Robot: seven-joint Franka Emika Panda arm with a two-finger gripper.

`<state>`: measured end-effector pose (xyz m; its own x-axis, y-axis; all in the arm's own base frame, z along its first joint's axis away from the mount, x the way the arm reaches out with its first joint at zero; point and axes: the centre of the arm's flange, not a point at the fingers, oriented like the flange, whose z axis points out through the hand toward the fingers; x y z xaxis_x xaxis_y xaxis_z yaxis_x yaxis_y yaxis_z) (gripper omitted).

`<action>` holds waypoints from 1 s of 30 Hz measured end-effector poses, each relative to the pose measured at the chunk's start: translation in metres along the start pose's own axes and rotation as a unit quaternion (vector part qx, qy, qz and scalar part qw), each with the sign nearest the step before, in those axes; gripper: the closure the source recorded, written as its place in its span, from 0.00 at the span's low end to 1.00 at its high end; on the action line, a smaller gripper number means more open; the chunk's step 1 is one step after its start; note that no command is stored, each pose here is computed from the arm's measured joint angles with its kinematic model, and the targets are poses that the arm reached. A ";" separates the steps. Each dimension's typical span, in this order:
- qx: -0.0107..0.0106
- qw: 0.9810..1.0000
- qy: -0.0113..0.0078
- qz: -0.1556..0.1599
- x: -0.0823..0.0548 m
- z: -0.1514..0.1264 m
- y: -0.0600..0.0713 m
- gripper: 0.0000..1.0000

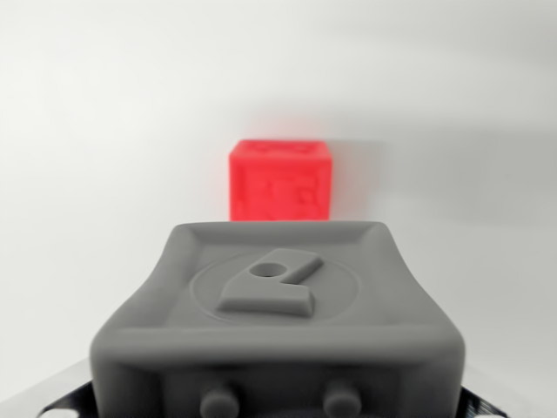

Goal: Destack cube

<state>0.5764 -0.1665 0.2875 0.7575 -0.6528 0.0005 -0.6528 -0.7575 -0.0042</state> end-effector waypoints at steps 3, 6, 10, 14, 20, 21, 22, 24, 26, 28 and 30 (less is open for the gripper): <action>0.000 1.000 0.000 0.000 0.000 -0.009 0.000 1.00; 0.001 1.000 0.001 0.001 0.000 -0.017 0.000 1.00; 0.001 1.000 0.000 0.006 -0.003 -0.017 -0.005 1.00; -0.001 1.000 -0.002 0.011 -0.007 -0.014 -0.013 1.00; -0.001 1.000 -0.002 0.020 -0.013 -0.013 -0.022 1.00; -0.001 1.000 -0.002 0.021 -0.014 -0.013 -0.024 1.00; -0.001 1.000 -0.002 0.023 -0.015 -0.012 -0.026 1.00; -0.001 1.000 -0.002 0.026 -0.017 -0.012 -0.029 1.00; -0.001 1.000 -0.002 0.029 -0.019 -0.011 -0.033 1.00; -0.001 0.999 -0.002 0.032 -0.020 -0.010 -0.035 1.00; -0.001 0.999 -0.002 0.035 -0.022 -0.009 -0.039 1.00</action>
<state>0.5850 -0.1229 0.2967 0.7103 -0.7038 -0.0044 -0.7039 -0.7103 -0.0013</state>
